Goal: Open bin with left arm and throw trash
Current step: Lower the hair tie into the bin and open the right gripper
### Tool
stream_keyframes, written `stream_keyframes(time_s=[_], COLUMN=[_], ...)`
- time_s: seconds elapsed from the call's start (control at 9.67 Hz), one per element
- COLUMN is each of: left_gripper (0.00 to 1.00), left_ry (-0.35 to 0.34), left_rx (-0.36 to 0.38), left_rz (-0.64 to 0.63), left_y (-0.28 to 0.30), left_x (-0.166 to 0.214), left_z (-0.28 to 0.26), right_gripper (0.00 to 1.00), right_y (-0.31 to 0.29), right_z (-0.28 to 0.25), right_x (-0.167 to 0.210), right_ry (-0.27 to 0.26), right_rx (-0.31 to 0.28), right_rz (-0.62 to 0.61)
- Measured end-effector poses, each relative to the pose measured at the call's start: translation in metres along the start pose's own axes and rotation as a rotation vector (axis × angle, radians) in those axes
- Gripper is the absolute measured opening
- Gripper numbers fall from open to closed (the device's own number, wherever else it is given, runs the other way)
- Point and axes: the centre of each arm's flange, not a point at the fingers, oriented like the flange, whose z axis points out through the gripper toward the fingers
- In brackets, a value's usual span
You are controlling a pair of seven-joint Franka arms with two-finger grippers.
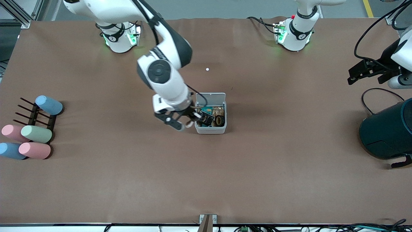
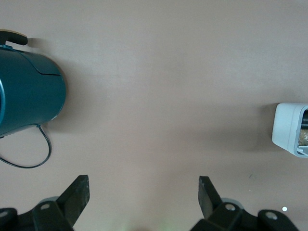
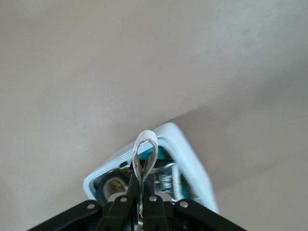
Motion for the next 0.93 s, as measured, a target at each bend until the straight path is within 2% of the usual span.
stream_keyframes(time_s=[0.21, 0.41, 0.52, 0.62, 0.83, 0.93], left_gripper=[1.00, 1.00, 1.00, 1.00, 1.00, 1.00], left_ry=[0.003, 0.010, 0.009, 0.006, 0.000, -0.002], left_rx=[0.000, -0.001, -0.001, 0.000, 0.000, 0.000], left_rz=[-0.005, -0.011, -0.015, -0.017, -0.018, -0.018], left_y=[-0.002, -0.004, -0.006, -0.007, -0.007, -0.007], left_x=[0.001, 0.002, 0.002, 0.003, 0.005, 0.006], left_z=[0.000, 0.000, 0.000, 0.002, 0.005, 0.006], right_gripper=[0.06, 0.11, 0.19, 0.32, 0.35, 0.44], right_y=[-0.009, -0.009, -0.010, -0.012, -0.014, -0.014], right_z=[0.030, 0.036, 0.037, 0.039, 0.043, 0.043], right_x=[-0.021, -0.023, -0.026, -0.034, -0.047, -0.047], right_ry=[-0.011, -0.014, -0.016, -0.019, -0.025, -0.024], right_rx=[-0.006, -0.013, -0.015, -0.018, -0.024, -0.025], right_rz=[-0.027, -0.030, -0.036, -0.046, -0.064, -0.064])
